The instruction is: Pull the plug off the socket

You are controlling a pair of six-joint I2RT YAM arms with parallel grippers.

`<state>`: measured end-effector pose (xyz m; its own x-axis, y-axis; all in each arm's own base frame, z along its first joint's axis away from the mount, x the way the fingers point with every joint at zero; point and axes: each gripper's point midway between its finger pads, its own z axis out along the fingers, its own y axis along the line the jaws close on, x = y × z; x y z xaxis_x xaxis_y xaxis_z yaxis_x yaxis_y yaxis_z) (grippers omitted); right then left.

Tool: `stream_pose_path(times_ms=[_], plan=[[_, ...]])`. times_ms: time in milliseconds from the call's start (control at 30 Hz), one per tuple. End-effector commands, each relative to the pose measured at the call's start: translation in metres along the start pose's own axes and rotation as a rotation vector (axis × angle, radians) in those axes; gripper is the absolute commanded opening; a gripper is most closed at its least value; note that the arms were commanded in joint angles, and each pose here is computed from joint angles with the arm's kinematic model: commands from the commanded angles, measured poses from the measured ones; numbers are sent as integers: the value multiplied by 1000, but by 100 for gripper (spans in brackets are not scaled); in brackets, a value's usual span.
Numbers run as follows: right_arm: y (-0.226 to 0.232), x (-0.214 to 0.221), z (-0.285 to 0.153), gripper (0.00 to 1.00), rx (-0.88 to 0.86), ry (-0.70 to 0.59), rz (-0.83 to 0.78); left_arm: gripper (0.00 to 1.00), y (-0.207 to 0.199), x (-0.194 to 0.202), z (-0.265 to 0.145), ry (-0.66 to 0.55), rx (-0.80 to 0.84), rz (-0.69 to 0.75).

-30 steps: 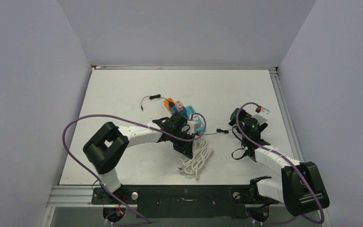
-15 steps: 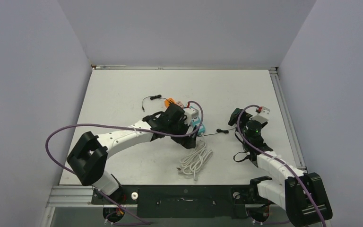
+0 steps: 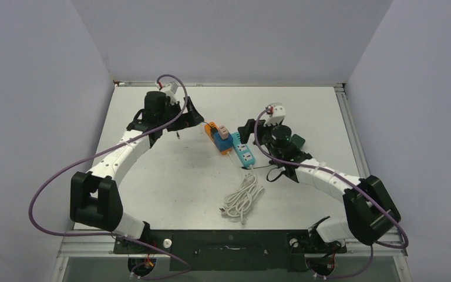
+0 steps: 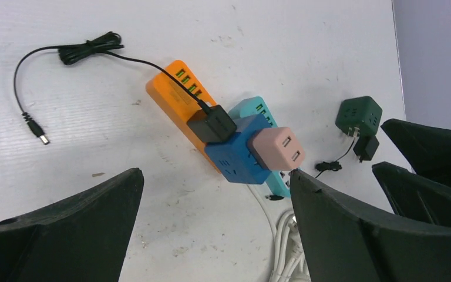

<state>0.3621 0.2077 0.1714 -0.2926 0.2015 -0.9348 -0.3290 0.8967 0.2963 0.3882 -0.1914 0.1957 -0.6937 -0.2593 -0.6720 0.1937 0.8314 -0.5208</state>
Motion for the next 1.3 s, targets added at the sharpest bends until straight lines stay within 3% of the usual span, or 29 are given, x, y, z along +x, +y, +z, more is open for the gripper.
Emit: stream_pose_path(times_ms=[0, 233, 600, 833, 967, 1100, 1267], plan=[[49, -10, 31, 99, -129, 64, -39, 90, 4, -1, 8, -9, 75, -83], [107, 0, 54, 91, -235, 141, -116, 79, 14, 39, 48, 184, 108, -209], [100, 47, 82, 80, -68, 268, -210, 73, 19, 49, 56, 203, 113, -259], [96, 53, 88, 65, -6, 272, -246, 66, 21, 54, 61, 217, 118, -286], [90, 52, 88, 55, 37, 260, -265, 55, 19, 58, 63, 229, 137, -301], [90, 55, 86, 33, 47, 258, -288, 52, 20, 59, 64, 235, 136, -307], [89, 58, 72, 14, 55, 247, -309, 52, 18, 64, 67, 244, 149, -313]])
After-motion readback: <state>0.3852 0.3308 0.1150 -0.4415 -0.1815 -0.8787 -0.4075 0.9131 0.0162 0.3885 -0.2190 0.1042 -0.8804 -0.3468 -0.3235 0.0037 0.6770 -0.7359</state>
